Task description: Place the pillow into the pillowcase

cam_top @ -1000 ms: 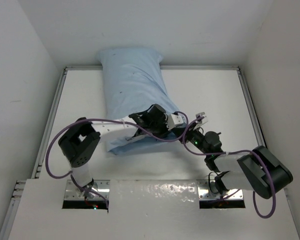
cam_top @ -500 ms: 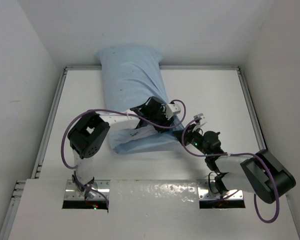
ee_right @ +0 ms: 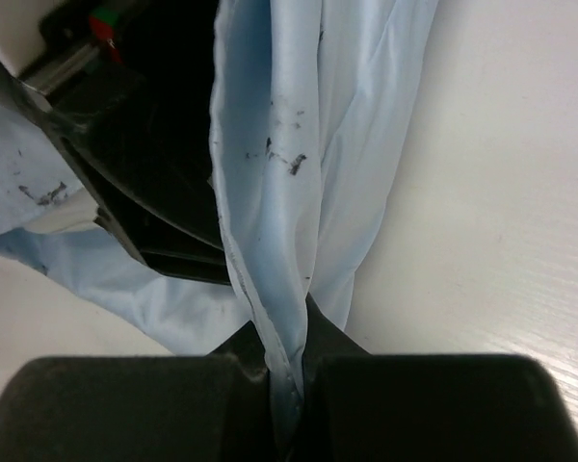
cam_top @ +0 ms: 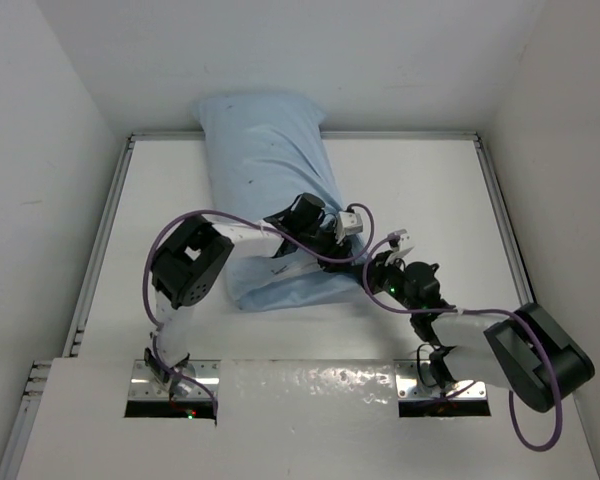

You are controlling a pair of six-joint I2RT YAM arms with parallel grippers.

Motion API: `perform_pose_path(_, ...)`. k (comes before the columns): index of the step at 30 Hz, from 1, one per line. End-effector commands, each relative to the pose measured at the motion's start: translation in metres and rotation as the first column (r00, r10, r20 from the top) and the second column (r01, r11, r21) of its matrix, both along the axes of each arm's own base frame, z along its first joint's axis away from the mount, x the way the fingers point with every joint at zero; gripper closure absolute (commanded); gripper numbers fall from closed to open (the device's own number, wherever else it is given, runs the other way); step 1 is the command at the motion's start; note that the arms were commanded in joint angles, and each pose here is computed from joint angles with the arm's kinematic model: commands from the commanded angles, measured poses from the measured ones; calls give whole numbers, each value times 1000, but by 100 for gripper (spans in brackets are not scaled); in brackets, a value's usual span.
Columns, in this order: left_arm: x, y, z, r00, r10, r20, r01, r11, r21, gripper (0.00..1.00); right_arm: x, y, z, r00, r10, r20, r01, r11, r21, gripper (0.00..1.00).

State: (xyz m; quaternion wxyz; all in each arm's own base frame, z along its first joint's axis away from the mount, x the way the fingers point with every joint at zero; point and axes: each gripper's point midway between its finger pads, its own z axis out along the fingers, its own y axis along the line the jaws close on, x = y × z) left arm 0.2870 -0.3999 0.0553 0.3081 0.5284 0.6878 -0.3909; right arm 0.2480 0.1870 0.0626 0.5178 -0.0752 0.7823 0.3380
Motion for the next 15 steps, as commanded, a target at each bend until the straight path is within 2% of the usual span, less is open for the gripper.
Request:
perform_pose_path(1, -5, -25, 15, 993, -110, -38, 102, 981, -164, 60, -18, -9, -20, 998, -4, -55, 2, 999, -38, 100)
perform_pose_path(2, -2, -31, 14, 994, -103, -48, 92, 979, -183, 66, -18, -11, -23, 997, -14, -70, 11, 999, -52, 100)
perform_pose_path(3, -4, -32, 13, 992, -99, -81, 83, 979, -187, 83, -17, -11, -20, 998, -17, -57, 14, 999, -52, 100)
perform_pose_path(5, -2, -36, 11, 993, -70, -96, 53, 983, -175, 98, -18, -17, -25, 997, -40, -71, 35, 996, -81, 100)
perform_pose_path(7, 4, -34, 12, 994, -23, -104, 7, 988, -155, 100, -8, -16, -10, 998, -56, -25, 54, 995, -78, 100)
perform_pose_path(10, 12, -14, 14, 997, 38, -60, -42, 997, -64, 100, -1, -33, -12, 990, -134, -42, 125, 977, -174, 100)
perform_pose_path(11, 17, 1, 20, 996, 94, -6, -94, 996, 3, 100, 6, -52, -19, 971, -231, -65, 206, 941, -268, 100)
perform_pose_path(12, 21, 9, 26, 993, 102, 67, -103, 994, 22, 100, 9, -64, -20, 956, -285, -71, 250, 916, -314, 100)
perform_pose_path(13, 25, 26, 37, 977, 156, 149, -165, 985, 50, 100, 9, -75, -23, 937, -334, -104, 270, 880, -389, 100)
perform_pose_path(14, 21, 37, 37, 971, 163, 173, -180, 980, 86, 100, 9, -82, -24, 930, -352, -104, 275, 856, -437, 100)
perform_pose_path(15, 21, 45, 43, 962, 158, 221, -184, 977, 104, 100, 11, -84, -23, 928, -356, -108, 271, 846, -458, 87)
